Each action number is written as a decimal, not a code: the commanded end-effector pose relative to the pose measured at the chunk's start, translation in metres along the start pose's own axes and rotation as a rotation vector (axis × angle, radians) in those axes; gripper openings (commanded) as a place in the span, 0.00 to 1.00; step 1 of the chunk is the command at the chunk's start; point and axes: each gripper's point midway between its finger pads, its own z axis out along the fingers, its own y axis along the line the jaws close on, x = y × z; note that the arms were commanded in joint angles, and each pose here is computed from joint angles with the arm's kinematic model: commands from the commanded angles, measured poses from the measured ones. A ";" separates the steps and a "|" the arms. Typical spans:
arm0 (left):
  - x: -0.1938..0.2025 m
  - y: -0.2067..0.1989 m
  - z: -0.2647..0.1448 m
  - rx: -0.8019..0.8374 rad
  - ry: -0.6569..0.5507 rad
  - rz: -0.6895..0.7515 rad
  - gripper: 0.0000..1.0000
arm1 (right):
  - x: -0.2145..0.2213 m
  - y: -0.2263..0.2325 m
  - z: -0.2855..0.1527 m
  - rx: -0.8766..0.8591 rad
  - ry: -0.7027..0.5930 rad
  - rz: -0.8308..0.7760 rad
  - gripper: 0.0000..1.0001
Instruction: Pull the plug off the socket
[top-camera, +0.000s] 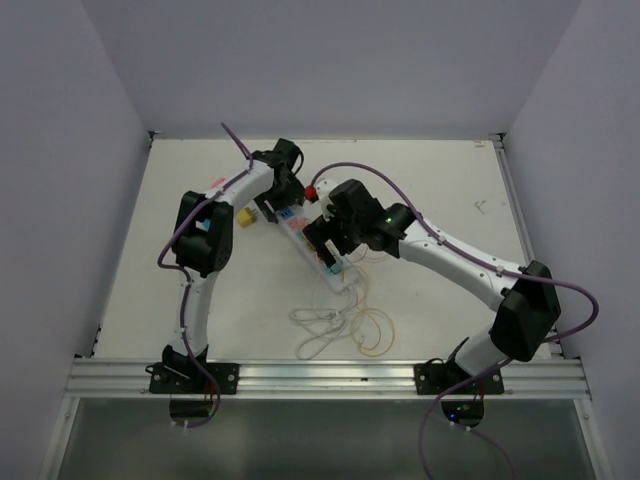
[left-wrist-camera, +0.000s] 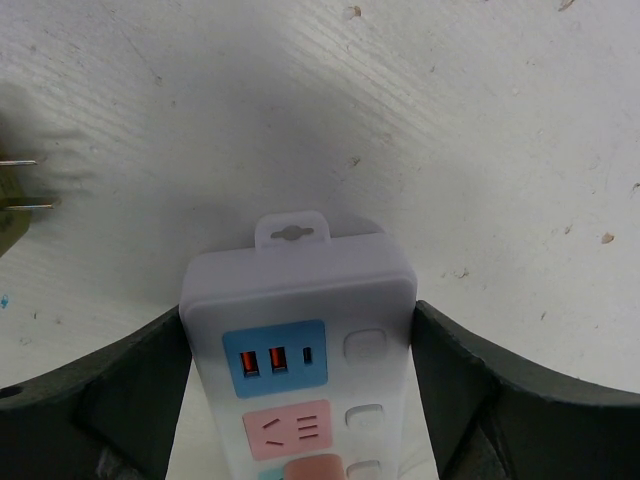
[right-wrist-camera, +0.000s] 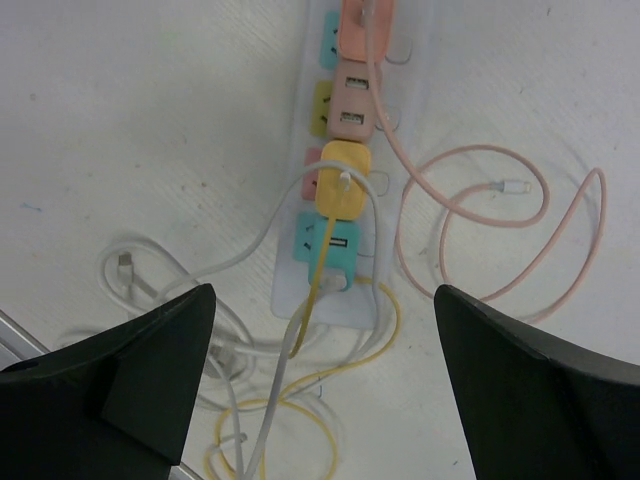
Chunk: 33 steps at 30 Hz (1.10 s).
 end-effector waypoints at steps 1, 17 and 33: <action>0.004 -0.003 0.006 -0.002 0.008 -0.021 0.64 | -0.047 0.006 0.007 -0.030 -0.095 -0.020 0.94; 0.017 0.001 0.013 -0.007 0.077 -0.010 0.00 | -0.086 0.003 0.098 -0.004 -0.170 -0.111 0.77; 0.014 0.000 0.013 0.001 0.097 -0.020 0.00 | -0.073 -0.020 0.127 0.110 -0.356 -0.038 0.64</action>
